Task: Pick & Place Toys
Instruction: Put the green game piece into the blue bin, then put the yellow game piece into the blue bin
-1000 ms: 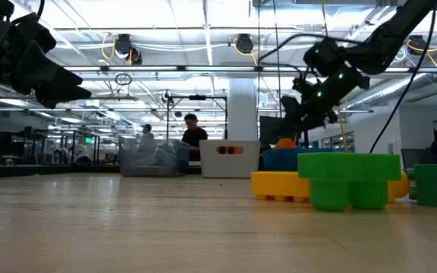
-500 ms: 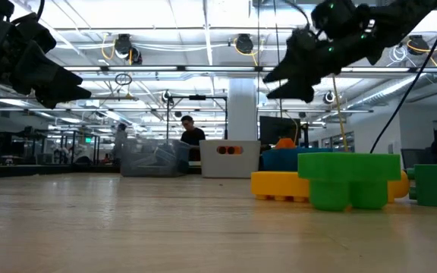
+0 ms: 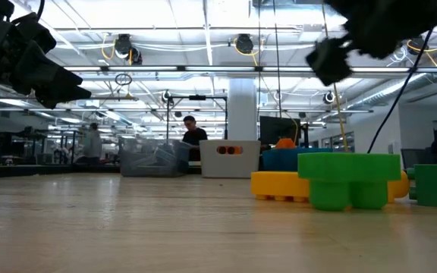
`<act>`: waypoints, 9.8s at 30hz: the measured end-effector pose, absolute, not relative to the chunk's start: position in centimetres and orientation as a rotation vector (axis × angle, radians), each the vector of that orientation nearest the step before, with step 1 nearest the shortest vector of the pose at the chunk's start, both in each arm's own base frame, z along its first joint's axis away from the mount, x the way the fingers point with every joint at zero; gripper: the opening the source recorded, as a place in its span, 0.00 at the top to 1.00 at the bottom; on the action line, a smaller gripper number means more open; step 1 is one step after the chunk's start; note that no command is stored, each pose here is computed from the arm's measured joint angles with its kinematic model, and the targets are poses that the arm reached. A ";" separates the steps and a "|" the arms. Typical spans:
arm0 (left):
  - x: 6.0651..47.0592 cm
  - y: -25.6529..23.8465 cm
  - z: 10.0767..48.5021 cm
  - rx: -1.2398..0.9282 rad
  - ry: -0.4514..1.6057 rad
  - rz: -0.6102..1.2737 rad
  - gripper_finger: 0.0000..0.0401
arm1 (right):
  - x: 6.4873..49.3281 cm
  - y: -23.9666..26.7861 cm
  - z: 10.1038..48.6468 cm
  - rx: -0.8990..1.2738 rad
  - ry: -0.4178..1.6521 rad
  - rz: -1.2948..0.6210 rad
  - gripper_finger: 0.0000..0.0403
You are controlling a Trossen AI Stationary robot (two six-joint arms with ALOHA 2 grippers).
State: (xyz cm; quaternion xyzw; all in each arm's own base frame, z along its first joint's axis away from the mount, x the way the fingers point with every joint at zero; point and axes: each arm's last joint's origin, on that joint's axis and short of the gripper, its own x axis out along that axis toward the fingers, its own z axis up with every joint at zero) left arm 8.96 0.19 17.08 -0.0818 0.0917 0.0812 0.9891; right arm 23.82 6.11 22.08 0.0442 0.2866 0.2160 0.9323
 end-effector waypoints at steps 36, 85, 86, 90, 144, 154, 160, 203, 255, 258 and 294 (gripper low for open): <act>9.0 0.2 17.1 -0.164 0.184 0.163 0.39 | 21.1 12.6 14.8 -0.170 0.789 0.430 0.40; 9.0 0.2 17.1 -0.164 0.184 0.163 0.39 | 20.3 10.1 21.7 0.059 0.564 0.352 0.90; 9.0 0.2 17.1 -0.164 0.184 0.163 0.39 | 20.4 10.3 21.9 0.080 0.543 0.356 0.86; 9.0 0.2 17.1 -0.164 0.184 0.162 0.39 | 20.6 12.1 22.4 0.112 0.453 0.489 0.65; 9.0 0.2 17.1 -0.164 0.184 0.163 0.39 | 19.5 17.4 14.0 -0.068 0.803 0.380 0.50; 9.0 0.2 17.1 -0.164 0.184 0.163 0.39 | 19.9 13.9 20.1 -0.054 0.531 0.286 0.50; 9.0 0.2 17.1 -0.164 0.184 0.163 0.39 | 21.0 8.0 23.5 0.042 0.374 0.012 0.50; 9.0 0.2 17.1 -0.164 0.184 0.163 0.39 | 22.0 -24.1 15.2 0.201 0.316 -0.709 0.50; 9.0 0.2 17.1 -0.164 0.184 0.163 0.39 | 25.1 8.5 18.7 -0.088 0.763 0.323 0.31; 9.0 0.2 17.1 -0.164 0.184 0.163 0.39 | 25.2 9.4 17.5 -0.076 0.810 0.311 0.31; 9.0 0.2 17.1 -0.164 0.183 0.163 0.39 | 24.6 9.2 12.6 -0.042 0.841 0.206 0.45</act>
